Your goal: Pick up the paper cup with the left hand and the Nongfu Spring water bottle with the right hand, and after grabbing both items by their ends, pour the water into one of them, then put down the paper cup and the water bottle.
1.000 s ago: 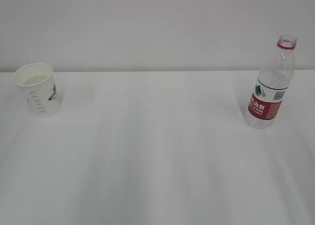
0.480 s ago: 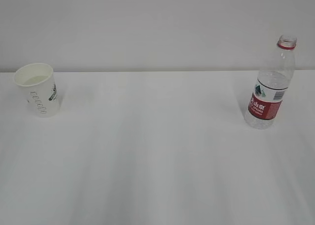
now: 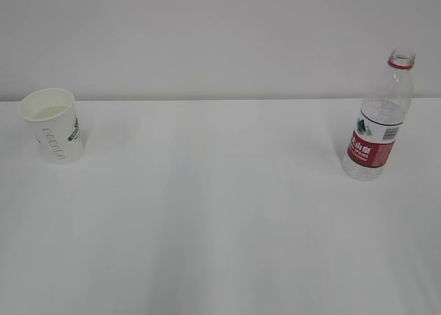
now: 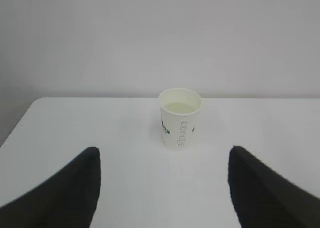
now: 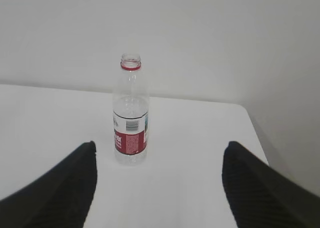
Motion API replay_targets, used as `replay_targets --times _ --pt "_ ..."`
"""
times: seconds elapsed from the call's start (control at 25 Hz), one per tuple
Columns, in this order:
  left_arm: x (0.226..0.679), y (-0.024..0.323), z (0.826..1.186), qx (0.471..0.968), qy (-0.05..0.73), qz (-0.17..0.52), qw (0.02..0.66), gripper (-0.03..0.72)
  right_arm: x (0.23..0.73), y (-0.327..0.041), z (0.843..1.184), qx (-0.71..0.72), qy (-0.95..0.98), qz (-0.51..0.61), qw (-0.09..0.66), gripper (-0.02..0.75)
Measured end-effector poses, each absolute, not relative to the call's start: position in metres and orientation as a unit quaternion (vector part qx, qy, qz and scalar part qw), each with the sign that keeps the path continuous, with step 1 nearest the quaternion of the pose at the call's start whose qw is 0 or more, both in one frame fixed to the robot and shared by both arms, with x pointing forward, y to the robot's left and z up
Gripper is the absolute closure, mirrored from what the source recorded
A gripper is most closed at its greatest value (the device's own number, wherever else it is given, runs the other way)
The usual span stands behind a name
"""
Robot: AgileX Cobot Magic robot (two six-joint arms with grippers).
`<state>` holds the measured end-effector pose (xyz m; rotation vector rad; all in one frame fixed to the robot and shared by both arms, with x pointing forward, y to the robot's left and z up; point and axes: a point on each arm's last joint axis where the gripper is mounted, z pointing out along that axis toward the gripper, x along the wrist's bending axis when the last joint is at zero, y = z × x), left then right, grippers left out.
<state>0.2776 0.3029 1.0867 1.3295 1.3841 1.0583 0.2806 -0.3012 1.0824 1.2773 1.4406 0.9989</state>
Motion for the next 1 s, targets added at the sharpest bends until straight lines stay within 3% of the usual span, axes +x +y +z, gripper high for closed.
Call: replay_targets --times 0.76,1.0 --pt "0.255 0.303 1.062 0.631 0.634 0.309 0.324 0.109 0.257 -0.297 1.065 0.599 0.657 0.324 0.322 0.148" --pt "0.254 0.303 1.058 0.636 0.638 0.300 0.314 0.109 0.253 -0.300 1.056 0.624 0.663 0.288 0.297 0.148"
